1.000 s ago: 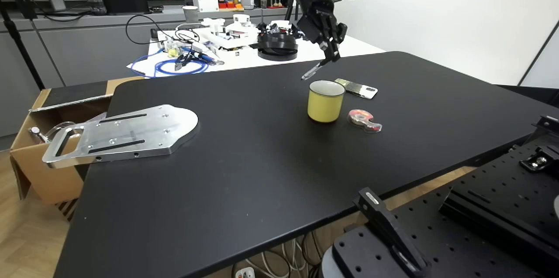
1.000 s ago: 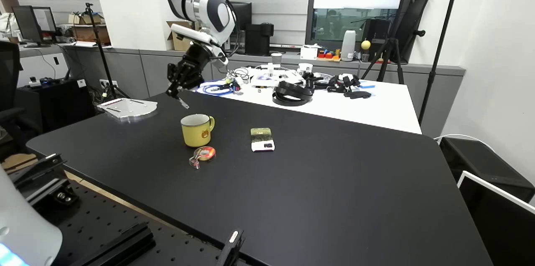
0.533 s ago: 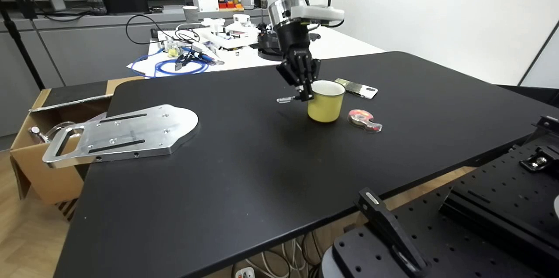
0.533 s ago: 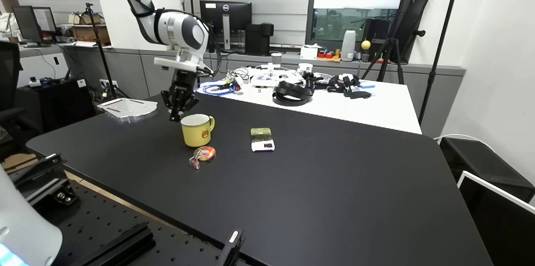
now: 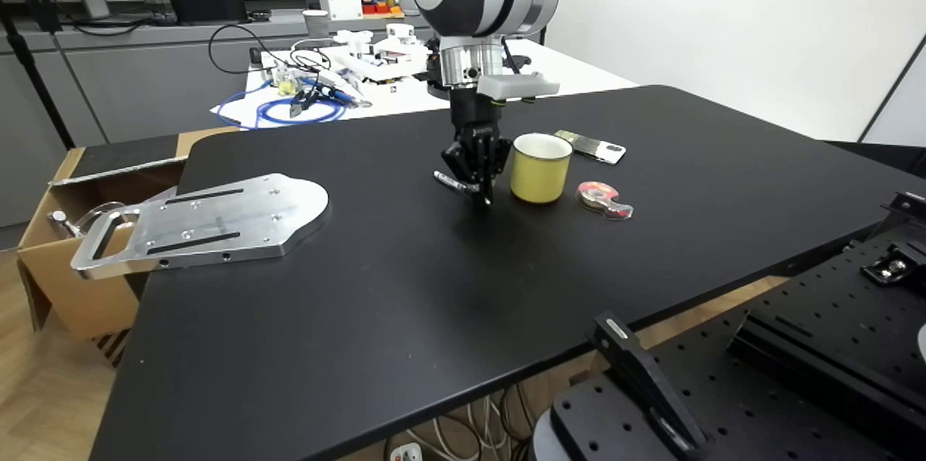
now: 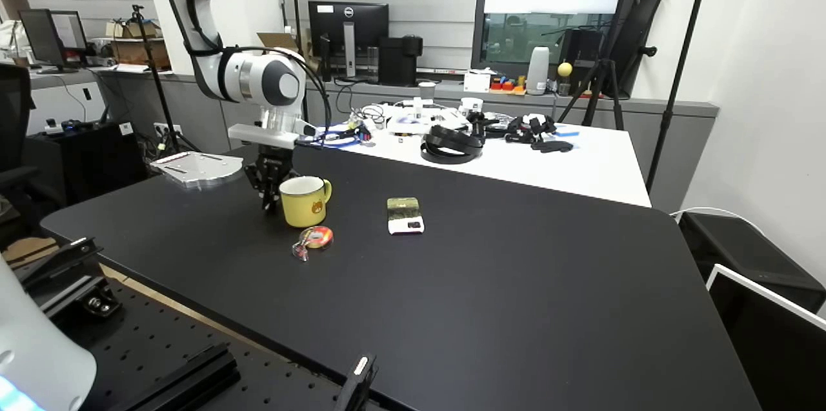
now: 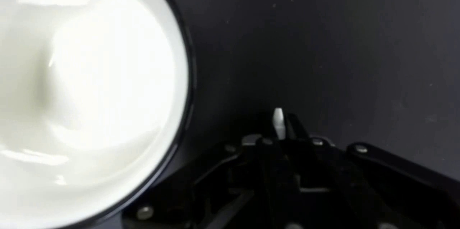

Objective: Pick up the pen from the table and put it in the yellow cup. Pick up the pen from the yellow cup and put it on the table

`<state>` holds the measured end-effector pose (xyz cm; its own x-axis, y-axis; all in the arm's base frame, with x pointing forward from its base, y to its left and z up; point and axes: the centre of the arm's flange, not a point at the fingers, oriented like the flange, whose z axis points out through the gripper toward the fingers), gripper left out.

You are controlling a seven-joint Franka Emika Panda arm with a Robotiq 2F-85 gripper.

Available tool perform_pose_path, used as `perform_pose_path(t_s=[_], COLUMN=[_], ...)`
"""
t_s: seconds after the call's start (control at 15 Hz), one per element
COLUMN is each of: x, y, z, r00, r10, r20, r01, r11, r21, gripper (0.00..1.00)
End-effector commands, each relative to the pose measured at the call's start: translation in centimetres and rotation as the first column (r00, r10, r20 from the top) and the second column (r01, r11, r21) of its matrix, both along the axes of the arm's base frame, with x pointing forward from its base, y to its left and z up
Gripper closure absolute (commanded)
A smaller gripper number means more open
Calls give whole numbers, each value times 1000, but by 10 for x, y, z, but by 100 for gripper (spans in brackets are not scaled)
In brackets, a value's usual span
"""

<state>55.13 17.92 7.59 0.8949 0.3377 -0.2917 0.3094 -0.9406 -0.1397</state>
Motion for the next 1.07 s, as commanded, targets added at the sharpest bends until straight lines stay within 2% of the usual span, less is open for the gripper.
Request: perform_pose_path(t_s=[0.0, 0.07, 0.2, 0.67, 1.0], x=[-10, -10, -11, -17, -20], y=[-4, -4, -1, 7, 11], z=[0, 2, 10, 52, 91], r00=[1000, 1000, 1000, 1000, 999], r10=[-1, 1, -2, 11, 23], r20=[22, 21, 14, 2, 29], r01=[1, -1, 2, -11, -25], r11=[1000, 1000, 1000, 999, 999], r21=[7, 7, 12, 32, 46], gripper=[63, 61, 50, 2, 0])
